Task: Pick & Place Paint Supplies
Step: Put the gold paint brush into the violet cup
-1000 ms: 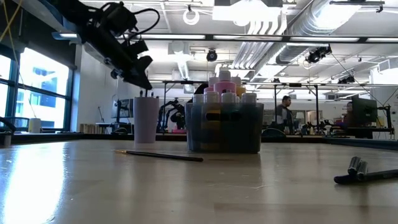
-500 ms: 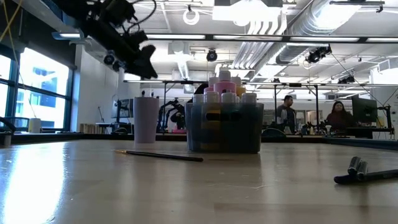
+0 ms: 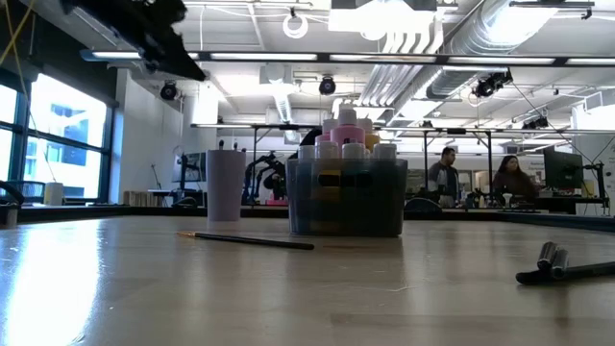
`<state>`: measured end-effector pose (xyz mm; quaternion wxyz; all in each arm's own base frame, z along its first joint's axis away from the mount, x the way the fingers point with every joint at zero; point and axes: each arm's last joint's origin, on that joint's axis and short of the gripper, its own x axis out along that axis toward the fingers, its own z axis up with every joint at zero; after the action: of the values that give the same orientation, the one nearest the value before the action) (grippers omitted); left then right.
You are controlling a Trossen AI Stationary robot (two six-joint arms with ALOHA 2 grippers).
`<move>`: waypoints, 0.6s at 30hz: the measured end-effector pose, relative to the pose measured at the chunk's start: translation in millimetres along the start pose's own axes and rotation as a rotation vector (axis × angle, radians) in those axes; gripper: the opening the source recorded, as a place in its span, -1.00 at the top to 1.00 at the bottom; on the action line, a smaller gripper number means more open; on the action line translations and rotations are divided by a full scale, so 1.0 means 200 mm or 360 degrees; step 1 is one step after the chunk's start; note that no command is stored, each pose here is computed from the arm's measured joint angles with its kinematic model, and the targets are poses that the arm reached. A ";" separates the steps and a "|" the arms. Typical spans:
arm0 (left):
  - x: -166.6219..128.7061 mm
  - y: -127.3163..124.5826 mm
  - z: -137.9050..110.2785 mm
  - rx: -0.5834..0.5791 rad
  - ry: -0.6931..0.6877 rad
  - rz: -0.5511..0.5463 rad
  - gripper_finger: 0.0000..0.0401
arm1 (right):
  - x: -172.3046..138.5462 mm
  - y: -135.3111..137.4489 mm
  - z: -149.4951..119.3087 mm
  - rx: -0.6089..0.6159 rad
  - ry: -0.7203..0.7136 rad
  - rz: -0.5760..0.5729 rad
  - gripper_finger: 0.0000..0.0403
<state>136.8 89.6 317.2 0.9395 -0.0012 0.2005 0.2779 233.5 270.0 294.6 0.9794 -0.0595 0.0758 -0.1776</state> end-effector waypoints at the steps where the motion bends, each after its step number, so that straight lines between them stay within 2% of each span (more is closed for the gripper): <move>1: -0.03 -0.01 -0.01 -0.0001 -0.0005 -0.0082 0.96 | 0.00 0.00 0.00 -0.0004 0.0002 0.0007 0.67; 8: -0.18 -0.10 -0.08 -0.0057 -0.0149 -0.0796 0.99 | 0.00 0.01 -0.01 0.0054 0.0049 0.0107 0.67; 11: -0.20 -0.16 -0.18 -0.0018 -0.0164 -0.0920 1.00 | 0.02 0.00 -0.03 0.0095 0.0080 0.0104 0.67; 18: -0.16 -0.31 -0.45 -0.0099 -0.0318 -0.1114 1.00 | 0.06 -0.02 -0.05 0.0241 0.0166 0.0124 0.67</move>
<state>109.8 10.4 239.6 0.9921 -0.0712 0.0867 -0.0556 241.9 261.7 282.7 0.9819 0.0271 0.1155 -0.1473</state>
